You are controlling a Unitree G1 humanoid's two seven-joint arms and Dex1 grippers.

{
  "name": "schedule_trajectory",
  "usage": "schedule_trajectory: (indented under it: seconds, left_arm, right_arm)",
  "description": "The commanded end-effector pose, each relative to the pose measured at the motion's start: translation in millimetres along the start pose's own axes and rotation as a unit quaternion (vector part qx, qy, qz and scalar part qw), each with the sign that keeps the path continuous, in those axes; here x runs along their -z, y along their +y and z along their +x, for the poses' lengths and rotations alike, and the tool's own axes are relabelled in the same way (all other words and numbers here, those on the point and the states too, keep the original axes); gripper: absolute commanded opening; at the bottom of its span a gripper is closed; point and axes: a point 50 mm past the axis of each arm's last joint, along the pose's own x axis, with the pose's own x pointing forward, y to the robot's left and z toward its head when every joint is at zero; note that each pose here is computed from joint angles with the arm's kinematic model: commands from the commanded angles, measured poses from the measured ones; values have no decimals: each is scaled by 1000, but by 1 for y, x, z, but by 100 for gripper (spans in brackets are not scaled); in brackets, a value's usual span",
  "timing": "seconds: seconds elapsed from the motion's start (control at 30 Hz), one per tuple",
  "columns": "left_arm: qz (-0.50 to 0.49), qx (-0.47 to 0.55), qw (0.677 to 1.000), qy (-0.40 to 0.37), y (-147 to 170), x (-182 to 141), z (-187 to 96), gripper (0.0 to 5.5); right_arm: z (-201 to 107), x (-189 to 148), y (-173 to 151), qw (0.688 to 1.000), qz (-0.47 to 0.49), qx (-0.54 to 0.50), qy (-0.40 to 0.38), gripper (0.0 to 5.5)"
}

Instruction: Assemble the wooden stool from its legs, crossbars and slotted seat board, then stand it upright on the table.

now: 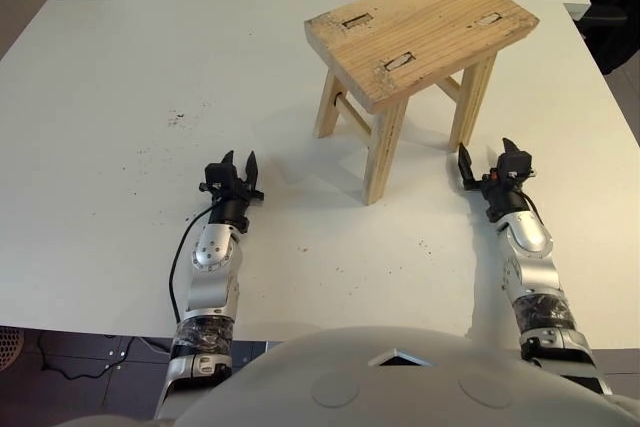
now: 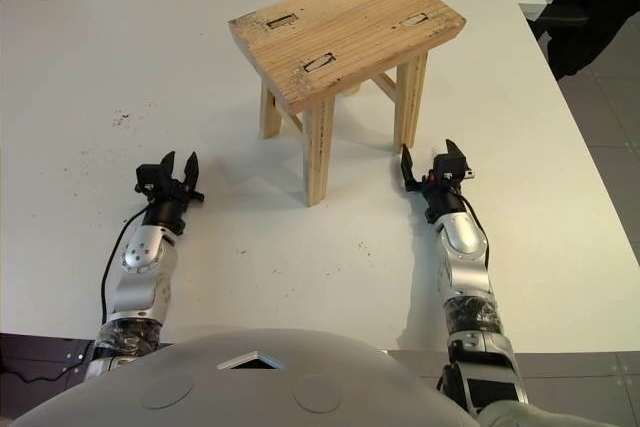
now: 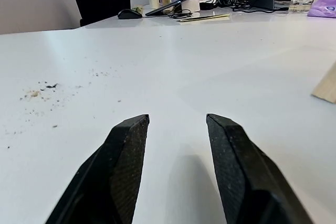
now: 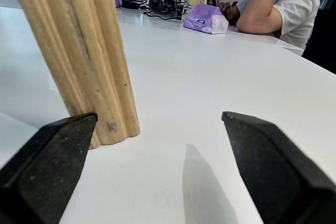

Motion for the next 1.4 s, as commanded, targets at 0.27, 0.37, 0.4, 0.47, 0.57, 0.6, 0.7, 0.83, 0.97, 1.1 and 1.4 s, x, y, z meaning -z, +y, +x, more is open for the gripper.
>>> schedule_trajectory:
  seconds: [0.27, 0.37, 0.4, 0.47, 0.57, 0.6, 0.7, 0.83, 0.97, 1.1, 1.4]
  left_arm:
    - [10, -11, 1000, 3, -2, 9, 13, 203]
    - [13, -10, 1000, 2, -4, 10, 16, 203]
    - [13, -11, 1000, 2, -5, 10, 17, 203]
    - [13, -13, 1000, 0, -7, 9, 21, 203]
    - [12, -19, 1000, 1, -7, 11, 22, 203]
    - [13, -19, 1000, 1, -7, 12, 22, 203]
    - [18, -9, 1000, -1, -10, 12, 24, 203]
    - [22, -7, 1000, -5, -7, 9, 30, 203]
    - [31, -9, 999, -2, -4, 7, 38, 203]
    - [14, -42, 999, 6, 2, 6, 43, 203]
    - [4, -36, 999, 9, -9, 1, 57, 203]
  right_arm:
    - [22, -1, 18, 999, 20, -27, -12, 438]
    - [25, -1, 19, 999, 28, -22, -11, 438]
    - [27, -1, 20, 999, 31, -22, -11, 438]
    - [29, -2, 20, 999, 31, -23, -12, 438]
    - [33, -1, 18, 999, 26, -26, -9, 438]
    - [33, -1, 17, 999, 26, -25, -7, 438]
    - [33, 2, 12, 999, 29, -15, 0, 438]
    - [35, 4, 11, 999, 36, -2, 0, 438]
    - [37, 5, 14, 1000, 27, 4, -1, 438]
    - [36, 6, 13, 999, 30, 14, -4, 438]
    - [47, 2, 26, 999, 29, 12, -12, 438]
